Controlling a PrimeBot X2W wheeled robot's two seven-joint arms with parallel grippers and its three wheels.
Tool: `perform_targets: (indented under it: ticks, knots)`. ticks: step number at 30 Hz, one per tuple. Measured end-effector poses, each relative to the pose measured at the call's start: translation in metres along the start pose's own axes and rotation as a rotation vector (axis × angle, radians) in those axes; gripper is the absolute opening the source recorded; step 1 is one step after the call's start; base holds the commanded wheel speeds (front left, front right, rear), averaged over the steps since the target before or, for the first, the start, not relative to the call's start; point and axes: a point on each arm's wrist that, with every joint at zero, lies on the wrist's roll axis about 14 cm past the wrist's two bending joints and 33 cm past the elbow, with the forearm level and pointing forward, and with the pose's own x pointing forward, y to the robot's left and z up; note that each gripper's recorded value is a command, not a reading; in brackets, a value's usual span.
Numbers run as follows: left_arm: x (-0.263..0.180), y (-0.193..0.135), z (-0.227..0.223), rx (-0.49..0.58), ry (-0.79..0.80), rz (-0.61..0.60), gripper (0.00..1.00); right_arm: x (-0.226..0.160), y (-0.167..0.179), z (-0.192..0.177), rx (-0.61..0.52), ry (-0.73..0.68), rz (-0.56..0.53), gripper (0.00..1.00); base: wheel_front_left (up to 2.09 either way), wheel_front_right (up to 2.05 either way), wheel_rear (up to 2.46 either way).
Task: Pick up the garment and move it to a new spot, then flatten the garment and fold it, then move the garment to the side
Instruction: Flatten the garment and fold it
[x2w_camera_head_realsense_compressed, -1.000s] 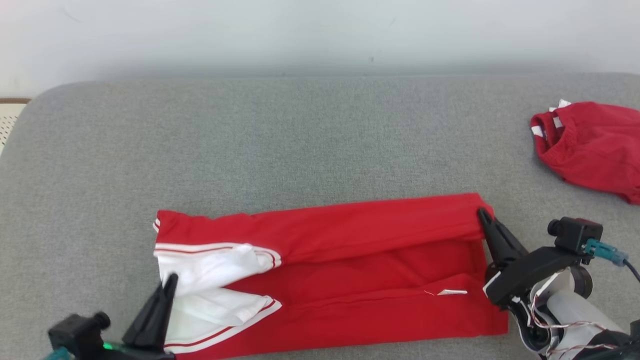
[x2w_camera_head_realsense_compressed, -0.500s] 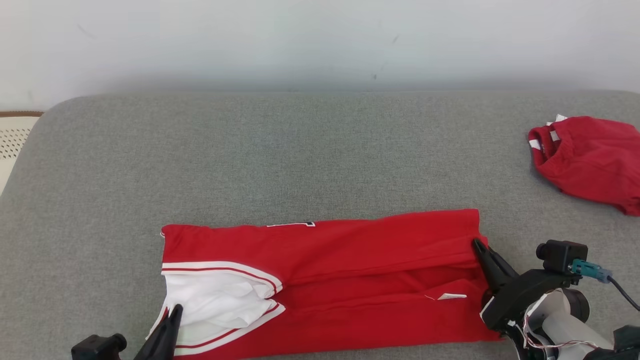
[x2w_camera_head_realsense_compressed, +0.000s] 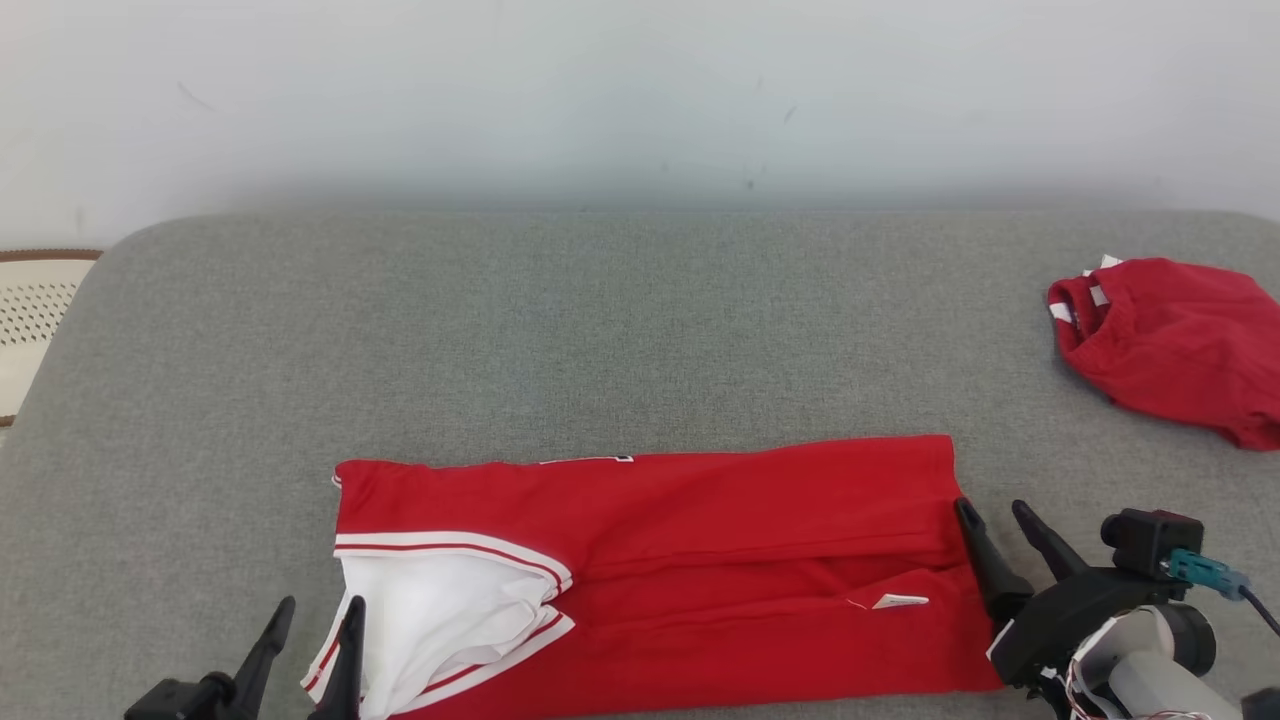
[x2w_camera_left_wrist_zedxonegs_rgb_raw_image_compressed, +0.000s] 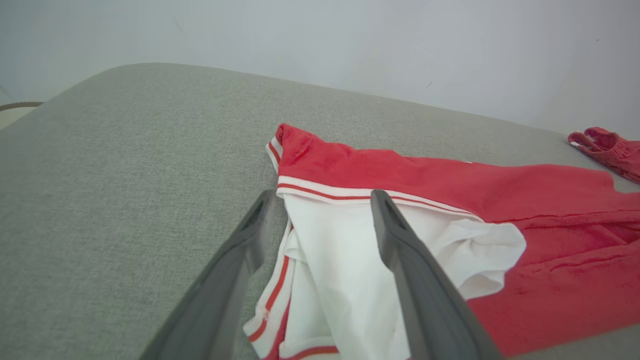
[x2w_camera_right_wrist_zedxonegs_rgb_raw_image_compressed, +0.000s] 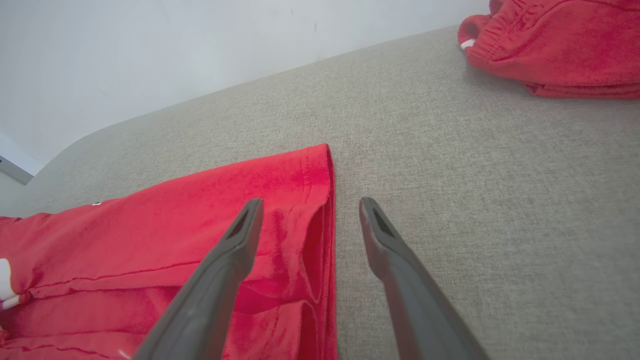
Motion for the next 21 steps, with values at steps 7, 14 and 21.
perform_targets:
  ticks: [7, 14, 21]
  knots:
    - [-0.011, 0.009, 0.025, 0.053, -0.09, 0.069, 1.0, -0.007, -0.005, 0.013, -0.032, -0.061, -0.027, 1.0, 0.0, 0.0, 0.0]
    - [-0.023, 0.016, 0.043, 0.099, -0.156, 0.132, 1.0, -0.005, 0.002, 0.013, -0.037, -0.087, -0.034, 1.0, 0.0, 0.0, 0.0]
    - [-0.031, 0.017, 0.044, 0.095, -0.166, 0.152, 1.0, 0.002, 0.001, 0.002, -0.023, -0.058, -0.071, 1.0, 0.0, 0.0, 0.0]
